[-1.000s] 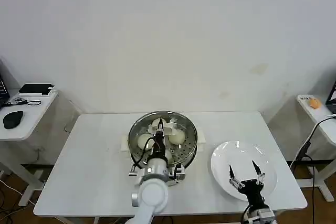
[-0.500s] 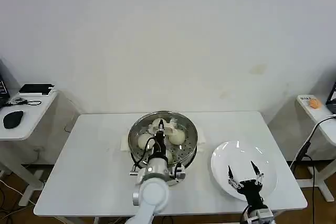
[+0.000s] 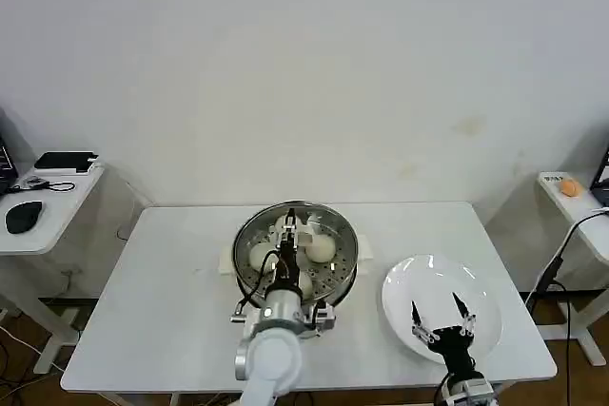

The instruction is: Take steamed baozi put them in steamer then cover it.

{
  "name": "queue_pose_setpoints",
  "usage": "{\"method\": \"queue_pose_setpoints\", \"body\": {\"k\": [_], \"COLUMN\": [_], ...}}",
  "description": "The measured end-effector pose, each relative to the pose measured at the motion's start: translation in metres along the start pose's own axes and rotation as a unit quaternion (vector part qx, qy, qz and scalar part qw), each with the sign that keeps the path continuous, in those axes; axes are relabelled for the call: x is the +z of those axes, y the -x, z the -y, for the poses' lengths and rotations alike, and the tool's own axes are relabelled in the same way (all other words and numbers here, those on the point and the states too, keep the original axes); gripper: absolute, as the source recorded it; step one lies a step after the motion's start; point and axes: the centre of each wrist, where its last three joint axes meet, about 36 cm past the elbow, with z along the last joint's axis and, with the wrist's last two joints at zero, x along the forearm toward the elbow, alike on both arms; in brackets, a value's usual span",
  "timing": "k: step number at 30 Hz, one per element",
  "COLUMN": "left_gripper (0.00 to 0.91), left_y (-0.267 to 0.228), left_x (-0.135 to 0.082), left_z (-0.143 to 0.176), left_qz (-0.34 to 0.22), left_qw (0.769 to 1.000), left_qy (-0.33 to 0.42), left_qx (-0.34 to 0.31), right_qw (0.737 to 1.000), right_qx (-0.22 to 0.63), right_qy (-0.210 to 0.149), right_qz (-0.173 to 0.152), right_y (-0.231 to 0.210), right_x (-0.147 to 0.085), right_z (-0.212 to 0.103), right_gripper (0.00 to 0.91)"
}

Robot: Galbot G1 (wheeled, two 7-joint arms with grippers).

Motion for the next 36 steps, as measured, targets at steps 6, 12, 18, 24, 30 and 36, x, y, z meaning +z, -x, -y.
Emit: {"method": "queue_pose_setpoints", "body": {"k": [6, 12, 18, 24, 30, 36], "left_gripper": [0.907, 0.907, 0.907, 0.907, 0.907, 0.907], "left_y": [-0.015, -0.036, -0.062, -0.075, -0.086, -0.104], "left_x": [0.007, 0.028, 0.06, 0.104, 0.164, 0.202], "left_z": [-0.008, -0.018, -0.023, -0.012, 0.01, 0.027], "left_qz": [0.008, 0.014, 0.022, 0.013, -0.026, -0.061], "left_qw": [1.0, 0.999, 0.994, 0.97, 0.931, 0.87], "left_qy": [-0.01, -0.034, -0.107, -0.241, -0.365, -0.489], "left_qx": [-0.01, -0.018, -0.021, -0.022, -0.014, -0.015], "right_qw": [1.0, 1.0, 1.0, 1.0, 1.0, 0.999], "right_qx": [0.002, 0.0, -0.003, -0.013, -0.025, -0.033], "right_qy": [-0.002, -0.003, -0.004, -0.012, -0.015, -0.015], "right_qz": [-0.002, -0.005, -0.009, -0.011, -0.011, -0.012], "right_y": [-0.002, -0.005, -0.008, -0.015, -0.017, -0.019], "right_x": [-0.001, 0.0, -0.001, -0.006, -0.011, -0.011], "right_z": [0.004, 0.006, 0.011, 0.021, 0.022, 0.021], "right_gripper": [0.907, 0.907, 0.907, 0.907, 0.907, 0.907]}}
